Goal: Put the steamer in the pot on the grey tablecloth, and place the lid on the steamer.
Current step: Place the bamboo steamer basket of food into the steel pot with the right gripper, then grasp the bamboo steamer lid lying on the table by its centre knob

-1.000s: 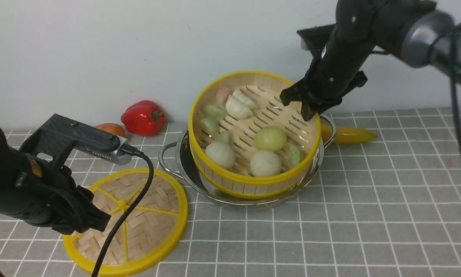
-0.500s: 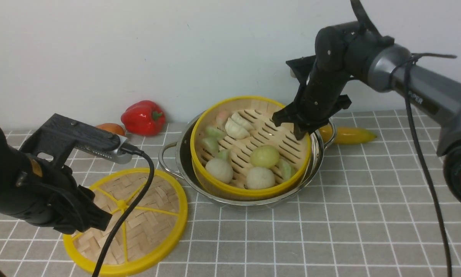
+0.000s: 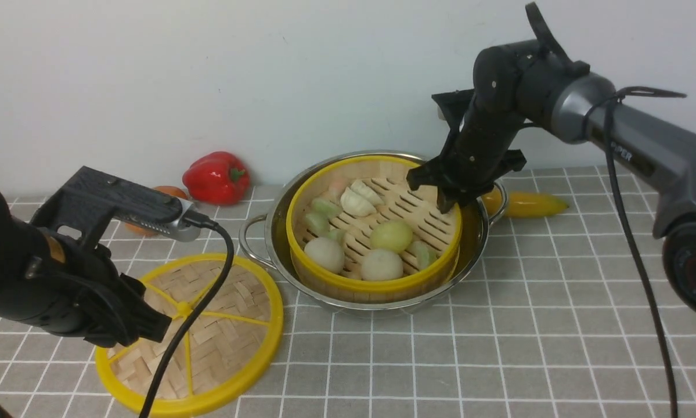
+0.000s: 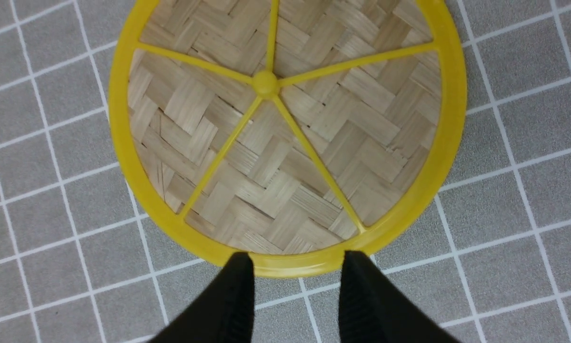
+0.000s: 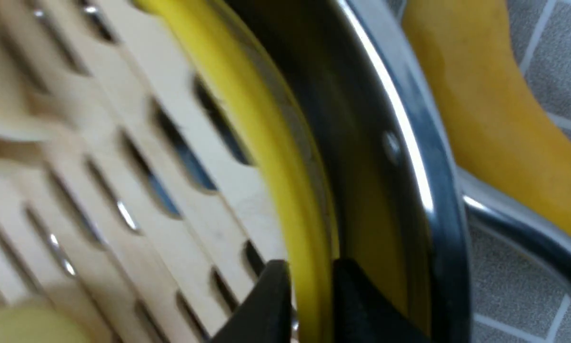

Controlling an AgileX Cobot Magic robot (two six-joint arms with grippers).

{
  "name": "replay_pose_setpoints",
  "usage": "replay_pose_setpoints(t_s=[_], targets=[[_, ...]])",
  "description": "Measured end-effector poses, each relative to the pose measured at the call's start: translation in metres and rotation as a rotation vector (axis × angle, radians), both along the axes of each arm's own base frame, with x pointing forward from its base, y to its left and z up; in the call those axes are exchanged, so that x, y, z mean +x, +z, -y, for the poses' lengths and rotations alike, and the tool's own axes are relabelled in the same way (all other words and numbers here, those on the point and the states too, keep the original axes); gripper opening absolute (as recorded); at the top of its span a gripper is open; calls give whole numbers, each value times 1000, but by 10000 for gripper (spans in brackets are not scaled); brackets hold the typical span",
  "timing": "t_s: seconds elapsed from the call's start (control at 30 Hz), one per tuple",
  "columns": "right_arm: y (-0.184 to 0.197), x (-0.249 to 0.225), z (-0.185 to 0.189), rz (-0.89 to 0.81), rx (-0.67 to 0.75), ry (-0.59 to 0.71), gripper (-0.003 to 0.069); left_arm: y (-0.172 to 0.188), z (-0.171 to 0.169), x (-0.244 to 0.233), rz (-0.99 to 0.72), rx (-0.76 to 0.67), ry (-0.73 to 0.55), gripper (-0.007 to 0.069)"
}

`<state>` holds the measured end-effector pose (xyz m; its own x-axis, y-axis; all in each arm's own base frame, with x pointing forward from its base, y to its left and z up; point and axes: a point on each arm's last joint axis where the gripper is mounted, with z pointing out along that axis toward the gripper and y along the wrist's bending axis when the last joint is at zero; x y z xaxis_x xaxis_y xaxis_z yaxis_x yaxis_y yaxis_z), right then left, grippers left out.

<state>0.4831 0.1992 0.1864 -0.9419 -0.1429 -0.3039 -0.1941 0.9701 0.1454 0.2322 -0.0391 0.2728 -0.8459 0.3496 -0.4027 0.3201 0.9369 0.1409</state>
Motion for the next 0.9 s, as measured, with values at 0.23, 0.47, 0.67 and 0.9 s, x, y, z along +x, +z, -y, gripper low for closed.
replay_pose_setpoints(t_s=[0.23,0.47,0.67,0.9], targets=[[17,-2,1,28,13,-4,379,2,1,4,51,-13,-2,243],[87,-14,18,212,-77,2,435,-9,-2,19,63,-25,85,243],[222,-69,42,488,3,-21,440,-45,-15,44,-12,-23,204,243],[354,-192,81,774,218,6,440,-76,-7,75,-85,-75,215,243]])
